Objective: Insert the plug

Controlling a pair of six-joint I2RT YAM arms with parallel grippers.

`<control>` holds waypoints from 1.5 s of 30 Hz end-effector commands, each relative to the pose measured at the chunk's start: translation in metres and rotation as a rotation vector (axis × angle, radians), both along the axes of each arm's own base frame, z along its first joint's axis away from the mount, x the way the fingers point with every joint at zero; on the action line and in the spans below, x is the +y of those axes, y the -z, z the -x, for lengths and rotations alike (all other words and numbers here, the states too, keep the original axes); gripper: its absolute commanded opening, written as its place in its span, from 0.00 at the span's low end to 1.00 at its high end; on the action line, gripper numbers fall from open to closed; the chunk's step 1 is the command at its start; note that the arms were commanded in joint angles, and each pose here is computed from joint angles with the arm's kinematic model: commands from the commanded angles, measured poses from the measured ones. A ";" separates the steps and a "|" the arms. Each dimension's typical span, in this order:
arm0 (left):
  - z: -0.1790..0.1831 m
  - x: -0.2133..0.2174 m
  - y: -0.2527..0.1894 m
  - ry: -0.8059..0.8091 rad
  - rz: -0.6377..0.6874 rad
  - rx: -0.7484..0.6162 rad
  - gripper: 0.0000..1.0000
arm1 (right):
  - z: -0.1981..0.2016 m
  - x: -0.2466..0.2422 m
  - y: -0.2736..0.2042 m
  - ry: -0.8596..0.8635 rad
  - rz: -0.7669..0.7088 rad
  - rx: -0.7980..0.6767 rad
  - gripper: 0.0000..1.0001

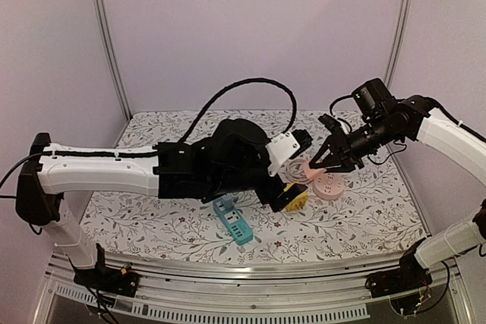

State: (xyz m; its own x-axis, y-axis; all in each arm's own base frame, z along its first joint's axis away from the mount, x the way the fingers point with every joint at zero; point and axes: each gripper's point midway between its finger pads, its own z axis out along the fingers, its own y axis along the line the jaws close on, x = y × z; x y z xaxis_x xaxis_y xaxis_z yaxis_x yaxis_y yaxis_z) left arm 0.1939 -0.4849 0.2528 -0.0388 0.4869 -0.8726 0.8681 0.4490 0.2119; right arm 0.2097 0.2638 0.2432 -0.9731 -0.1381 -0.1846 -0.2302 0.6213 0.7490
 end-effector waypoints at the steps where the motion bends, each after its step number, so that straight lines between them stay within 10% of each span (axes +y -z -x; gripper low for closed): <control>1: -0.002 0.031 -0.010 -0.085 0.037 0.025 0.99 | -0.018 0.001 -0.005 0.004 0.059 -0.073 0.00; 18: -0.062 0.157 0.068 -0.456 -0.097 0.244 0.81 | -0.042 0.006 0.038 0.031 0.224 -0.075 0.00; 45: -0.082 0.173 0.183 -0.252 -0.423 0.466 0.69 | -0.021 -0.014 0.066 0.080 0.264 -0.023 0.00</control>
